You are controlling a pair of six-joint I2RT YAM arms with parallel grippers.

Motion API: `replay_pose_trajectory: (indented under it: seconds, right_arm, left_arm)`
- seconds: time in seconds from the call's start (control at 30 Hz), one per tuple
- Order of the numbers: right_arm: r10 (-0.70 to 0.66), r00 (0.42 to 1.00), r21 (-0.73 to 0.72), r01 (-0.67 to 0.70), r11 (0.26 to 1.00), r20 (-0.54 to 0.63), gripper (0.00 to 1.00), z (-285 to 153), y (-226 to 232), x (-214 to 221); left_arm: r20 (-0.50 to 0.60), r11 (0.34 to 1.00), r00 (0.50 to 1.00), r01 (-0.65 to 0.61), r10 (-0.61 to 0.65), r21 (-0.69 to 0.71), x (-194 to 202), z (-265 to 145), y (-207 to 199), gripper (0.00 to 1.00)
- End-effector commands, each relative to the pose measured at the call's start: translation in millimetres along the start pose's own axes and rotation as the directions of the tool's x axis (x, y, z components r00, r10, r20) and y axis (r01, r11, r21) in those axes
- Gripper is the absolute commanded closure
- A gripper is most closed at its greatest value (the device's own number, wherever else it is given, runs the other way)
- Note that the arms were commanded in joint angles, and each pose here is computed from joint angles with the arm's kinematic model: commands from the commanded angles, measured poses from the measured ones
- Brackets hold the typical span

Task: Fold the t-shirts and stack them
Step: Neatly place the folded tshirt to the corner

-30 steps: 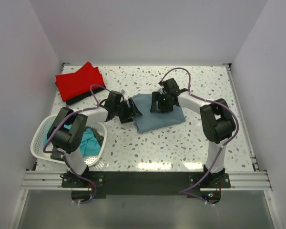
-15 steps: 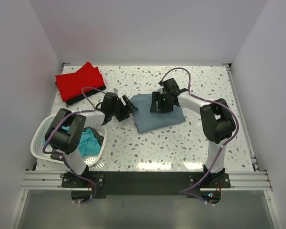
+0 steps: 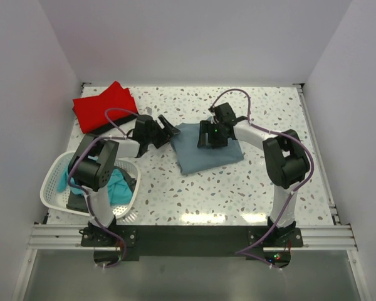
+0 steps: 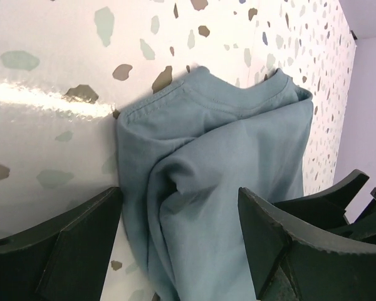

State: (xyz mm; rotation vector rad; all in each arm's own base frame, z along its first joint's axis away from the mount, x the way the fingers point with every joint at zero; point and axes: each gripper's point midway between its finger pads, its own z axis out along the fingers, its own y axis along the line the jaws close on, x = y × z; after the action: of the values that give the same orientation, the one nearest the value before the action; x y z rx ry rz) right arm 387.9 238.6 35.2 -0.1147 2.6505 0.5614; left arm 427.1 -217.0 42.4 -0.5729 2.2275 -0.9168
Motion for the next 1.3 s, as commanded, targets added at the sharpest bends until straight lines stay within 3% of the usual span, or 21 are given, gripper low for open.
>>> replay_pose_trajectory:
  seconds: [0.0,0.57,0.63,0.73,0.77,0.83,0.87,1.03,1.17,1.27]
  right_arm:
    - [0.008,0.998,0.066,-0.004,0.998,-0.058,0.25,3.4,-15.4,17.0]
    - [0.012,0.998,0.051,-0.009,0.999,-0.061,0.25,6.8,-13.5,17.9]
    - [0.012,0.998,0.049,-0.009,0.999,-0.062,0.25,7.0,-13.4,18.3]
    - [0.012,0.998,0.050,-0.009,0.999,-0.060,0.25,6.1,-13.2,17.8]
    - [0.012,0.998,0.051,-0.009,0.999,-0.061,0.25,5.8,-13.6,18.6]
    - [0.010,0.998,0.047,-0.008,0.999,-0.054,0.25,4.1,-12.4,16.7]
    - [0.011,0.998,0.047,-0.008,0.999,-0.058,0.25,3.9,-12.4,17.5]
    - [0.003,0.999,0.045,-0.001,0.999,-0.041,0.25,-6.7,-8.3,11.1]
    - [-0.010,1.000,0.057,0.011,0.998,-0.030,0.25,-17.2,-7.8,6.9]
    - [-0.012,1.000,0.055,0.013,0.998,-0.021,0.25,-23.2,-5.5,4.1]
  left_arm:
    - [-0.024,1.000,1.000,-0.018,0.018,-0.011,8.3,10.2,8.8,0.20]
    - [-0.099,1.000,0.995,-0.013,0.015,0.028,47.7,30.4,-10.3,0.22]
    - [-0.105,1.000,0.994,-0.016,0.018,0.024,50.2,31.8,-9.7,0.29]
    - [-0.109,1.000,0.994,-0.027,0.026,-0.003,50.1,33.2,-6.3,0.53]
    - [-0.096,0.999,0.995,-0.035,0.034,-0.013,45.6,34.8,-7.4,0.69]
    - [-0.104,0.997,0.993,-0.058,0.054,-0.044,44.4,35.1,-3.7,0.86]
    - [-0.084,0.997,0.994,-0.068,0.063,-0.048,36.3,37.1,-7.4,1.00]
    - [-0.051,0.983,0.989,-0.143,0.138,-0.115,5.2,31.1,-9.8,1.00]
    - [0.004,0.970,0.979,-0.200,0.203,-0.135,-47.6,21.0,-16.7,1.00]
    - [-0.019,0.950,0.966,-0.259,0.259,-0.174,-77.1,14.0,-14.0,1.00]
